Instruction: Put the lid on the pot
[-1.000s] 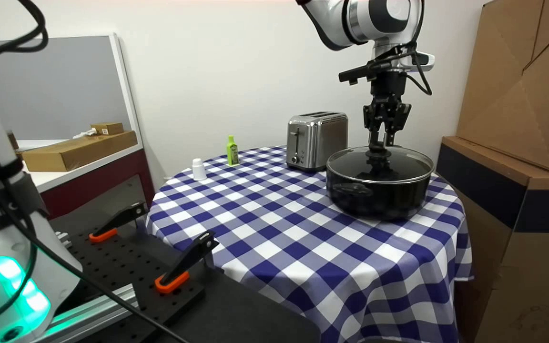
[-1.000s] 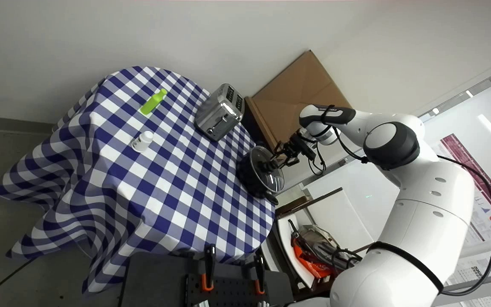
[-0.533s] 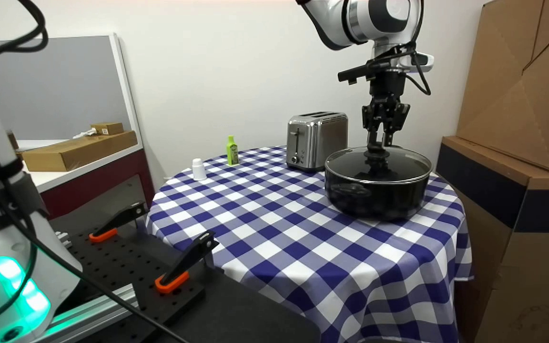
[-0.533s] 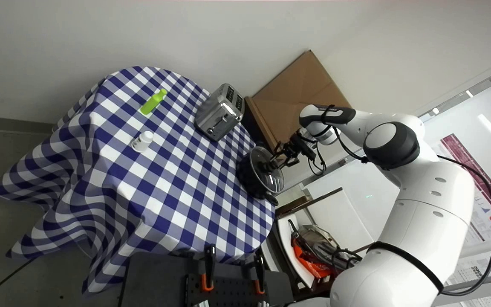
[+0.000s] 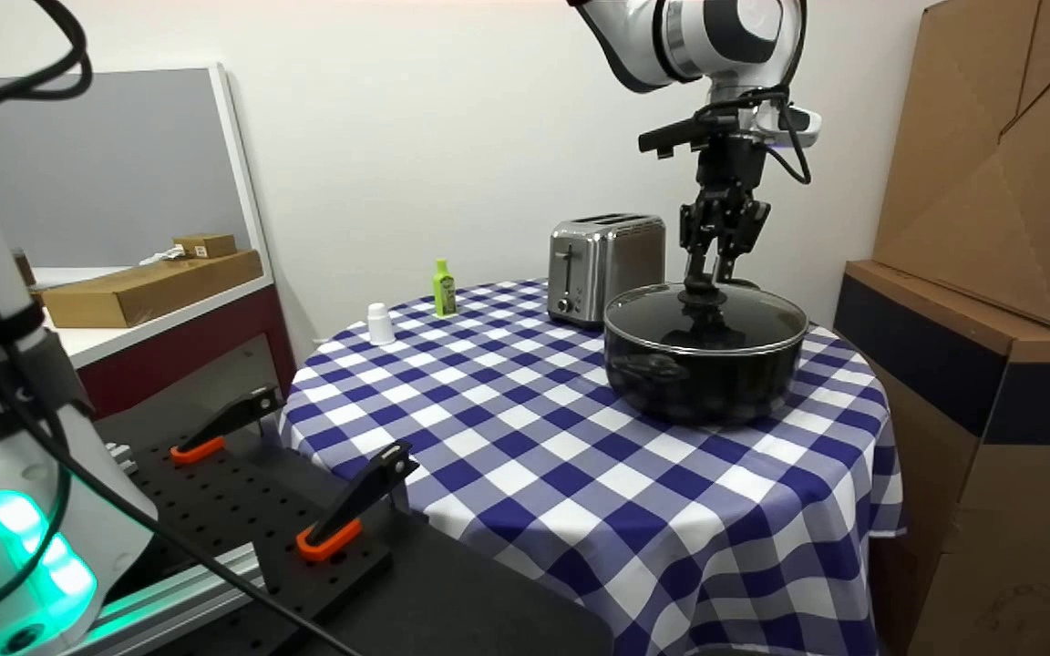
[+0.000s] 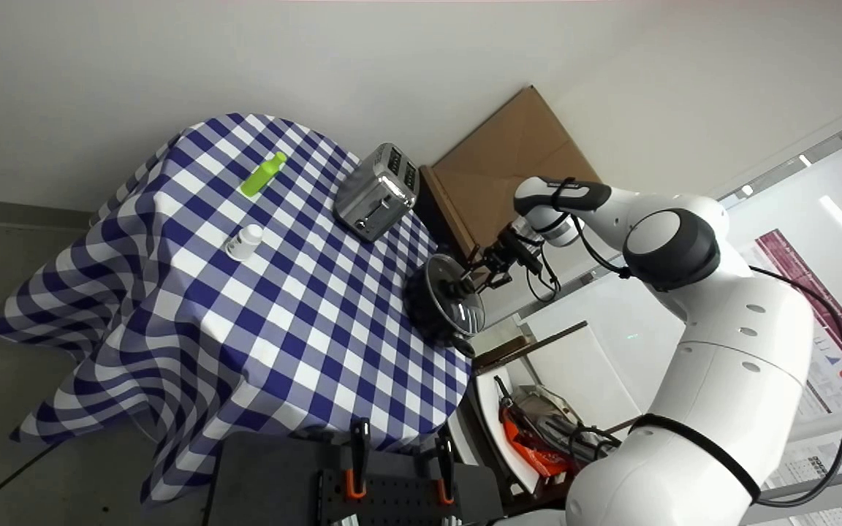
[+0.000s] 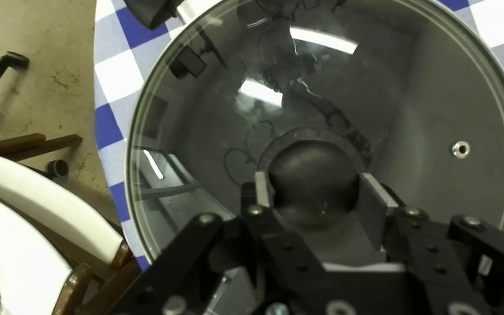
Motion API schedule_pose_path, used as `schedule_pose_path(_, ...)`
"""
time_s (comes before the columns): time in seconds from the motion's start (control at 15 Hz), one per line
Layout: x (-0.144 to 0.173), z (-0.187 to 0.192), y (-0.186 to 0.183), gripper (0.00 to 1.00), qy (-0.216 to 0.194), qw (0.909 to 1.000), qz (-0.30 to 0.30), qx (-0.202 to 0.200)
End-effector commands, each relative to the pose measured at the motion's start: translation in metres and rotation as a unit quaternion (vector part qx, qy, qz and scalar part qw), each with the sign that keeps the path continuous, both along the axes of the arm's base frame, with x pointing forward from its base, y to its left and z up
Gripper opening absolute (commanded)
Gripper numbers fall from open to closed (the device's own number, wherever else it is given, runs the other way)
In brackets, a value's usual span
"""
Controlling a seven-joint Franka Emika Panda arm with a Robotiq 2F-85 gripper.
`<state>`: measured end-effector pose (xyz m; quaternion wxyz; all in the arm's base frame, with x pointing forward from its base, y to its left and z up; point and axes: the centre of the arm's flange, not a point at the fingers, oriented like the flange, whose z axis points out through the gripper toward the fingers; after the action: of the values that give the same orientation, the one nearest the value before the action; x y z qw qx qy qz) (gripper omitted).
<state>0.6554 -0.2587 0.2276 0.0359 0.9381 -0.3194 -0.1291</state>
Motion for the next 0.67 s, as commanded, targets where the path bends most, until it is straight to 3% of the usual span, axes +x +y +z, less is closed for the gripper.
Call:
schedule_pose_path(0.0,0.0046,0.0023,0.0008,0.24,0.014,0.9994,-0.004,0.032)
schedule_pose_path(0.33,0.0049,0.0061,-0.0014,0.24,0.013,0.9994,-0.016,0.028)
schedule_pose_path(0.4,0.0045,0.0054,-0.0011,0.74,0.014,0.9993,-0.023,0.025)
schedule_pose_path(0.47,0.0044,0.0042,-0.0008,0.75,0.012,0.9993,-0.024,0.026)
schedule_pose_path(0.6,0.0029,0.0063,0.0021,0.88,0.005,0.9992,-0.025,0.029)
